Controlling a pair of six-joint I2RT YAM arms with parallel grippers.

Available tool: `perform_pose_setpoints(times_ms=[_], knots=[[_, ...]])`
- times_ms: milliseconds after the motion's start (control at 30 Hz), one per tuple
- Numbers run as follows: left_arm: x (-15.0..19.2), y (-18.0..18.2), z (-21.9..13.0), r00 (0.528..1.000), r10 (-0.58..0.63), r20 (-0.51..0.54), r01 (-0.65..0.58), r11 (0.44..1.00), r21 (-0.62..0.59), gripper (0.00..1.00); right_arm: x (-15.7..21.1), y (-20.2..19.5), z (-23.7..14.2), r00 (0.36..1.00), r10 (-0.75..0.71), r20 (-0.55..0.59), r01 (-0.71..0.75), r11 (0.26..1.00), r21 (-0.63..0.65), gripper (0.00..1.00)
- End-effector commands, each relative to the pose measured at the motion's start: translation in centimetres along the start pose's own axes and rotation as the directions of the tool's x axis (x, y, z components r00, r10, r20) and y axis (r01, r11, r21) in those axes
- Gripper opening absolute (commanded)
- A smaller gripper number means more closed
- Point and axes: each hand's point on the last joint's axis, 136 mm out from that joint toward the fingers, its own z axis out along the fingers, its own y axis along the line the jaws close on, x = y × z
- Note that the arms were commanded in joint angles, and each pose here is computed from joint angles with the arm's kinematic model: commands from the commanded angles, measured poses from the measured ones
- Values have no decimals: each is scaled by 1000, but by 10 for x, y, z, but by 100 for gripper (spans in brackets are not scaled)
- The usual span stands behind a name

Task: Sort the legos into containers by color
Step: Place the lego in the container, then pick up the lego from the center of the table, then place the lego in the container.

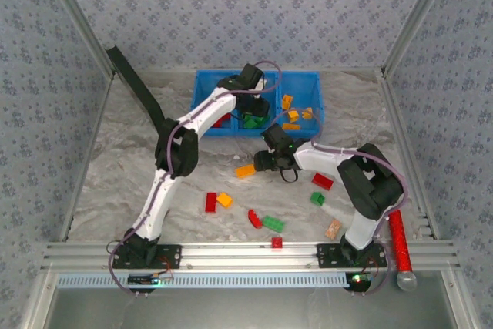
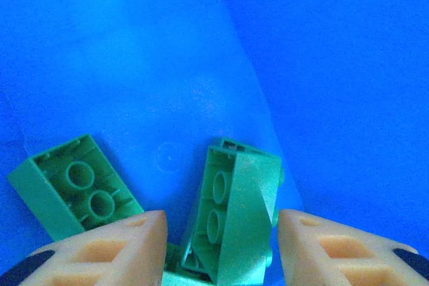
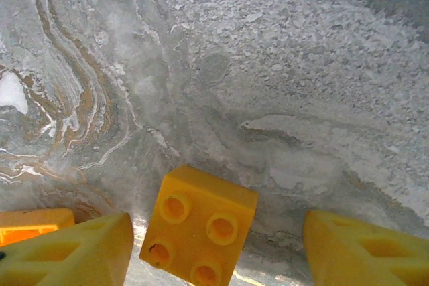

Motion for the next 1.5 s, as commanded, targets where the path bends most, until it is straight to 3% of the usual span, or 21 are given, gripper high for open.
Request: perform_pose_setpoints(times_ms=[0, 433, 700, 900, 1000, 1233, 1467], knots=[[-25, -18, -57, 994, 35, 100, -41, 998, 55, 48, -4, 2, 7, 1000, 2, -6, -2, 1000, 18, 64], [-28, -29, -172, 958, 58, 282, -79, 995, 63, 51, 7, -2, 20, 999, -13, -48, 15, 999, 50, 38], [-12, -11, -221, 932, 60, 357, -69, 998, 12, 53, -11, -19, -41, 997, -74, 8, 73, 992, 100, 30], [27, 10, -234, 937, 77, 342, -61, 996, -59, 57, -52, -47, -109, 988, -94, 124, 77, 988, 136, 29], [51, 15, -234, 939, 108, 326, -92, 994, -64, 59, -77, -72, -125, 981, -91, 169, 60, 982, 178, 29], [107, -10, -239, 932, 159, 326, -190, 980, 65, 67, -133, -103, -120, 965, -133, 228, 82, 972, 218, 29], [165, -11, -221, 962, 184, 200, -202, 977, 73, 69, -173, -116, -81, 969, -130, 208, 84, 973, 216, 30]])
